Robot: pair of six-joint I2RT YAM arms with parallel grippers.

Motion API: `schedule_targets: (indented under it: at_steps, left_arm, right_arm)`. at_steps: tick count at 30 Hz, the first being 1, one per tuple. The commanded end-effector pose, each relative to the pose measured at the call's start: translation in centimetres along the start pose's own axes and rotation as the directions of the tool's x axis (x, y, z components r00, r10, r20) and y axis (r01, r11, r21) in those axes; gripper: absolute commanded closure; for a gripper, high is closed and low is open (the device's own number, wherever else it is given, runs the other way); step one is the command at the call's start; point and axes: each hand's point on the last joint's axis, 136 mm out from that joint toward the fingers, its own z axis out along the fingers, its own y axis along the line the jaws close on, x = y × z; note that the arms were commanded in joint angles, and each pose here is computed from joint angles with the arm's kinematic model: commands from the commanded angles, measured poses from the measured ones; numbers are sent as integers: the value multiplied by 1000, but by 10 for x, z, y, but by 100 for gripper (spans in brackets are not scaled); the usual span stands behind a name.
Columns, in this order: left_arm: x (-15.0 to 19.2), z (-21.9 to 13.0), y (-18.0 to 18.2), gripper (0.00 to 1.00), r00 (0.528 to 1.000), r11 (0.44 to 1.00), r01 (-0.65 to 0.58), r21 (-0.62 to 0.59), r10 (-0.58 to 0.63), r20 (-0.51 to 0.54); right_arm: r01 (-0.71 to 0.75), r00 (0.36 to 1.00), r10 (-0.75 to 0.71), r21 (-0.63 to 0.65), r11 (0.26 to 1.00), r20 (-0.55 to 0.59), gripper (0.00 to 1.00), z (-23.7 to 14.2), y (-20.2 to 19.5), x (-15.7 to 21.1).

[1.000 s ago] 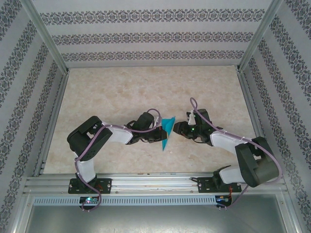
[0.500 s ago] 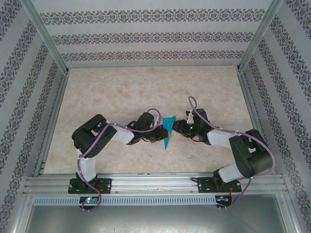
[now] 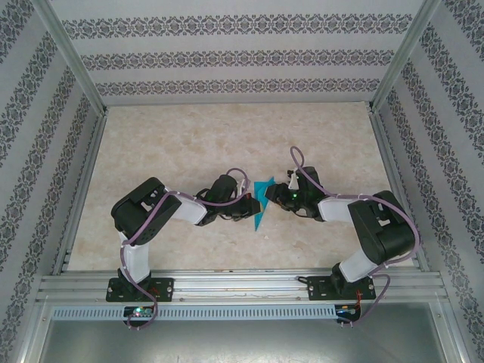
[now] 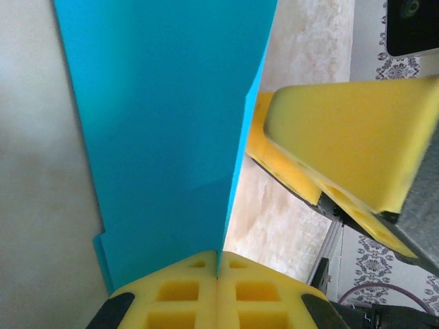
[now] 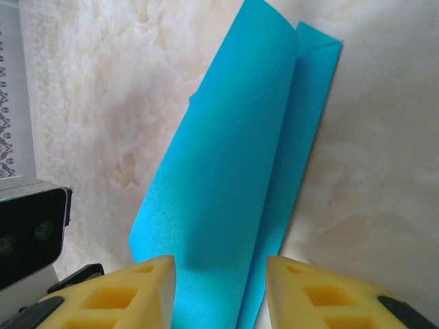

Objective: Fold a paper plane with a square sheet of paper (fold left side to right side)
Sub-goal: Fold the wing for the fifth time at the center of the table.

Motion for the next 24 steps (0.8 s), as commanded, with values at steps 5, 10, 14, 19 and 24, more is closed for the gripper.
schedule_targets:
  at_steps: [5,10,14,19,24]
  left_arm:
    - [-8,-5,-4,100,1000,1000,4,31,-4,30]
    - [-10,-5,-5,100,999,999,7,35,-8,34]
    - [-11,-5,-5,100,999,999,9,36,-10,37]
    - [-12,-5,-5,100,999,999,12,36,-13,41]
    - [-13,-5,-4,100,999,999,16,34,-17,47]
  right_arm:
    - [15,1000,-15,-26,1000,13,60,8,11,-10]
    - [9,1000,-9,-19,1000,3,61,14,9,-10]
    - [4,1000,-4,-10,1000,-2,61,17,7,-10]
    - [-2,1000,2,1,1000,-6,61,19,3,-9]
    - [-9,1000,9,19,1000,-15,62,22,0,-7]
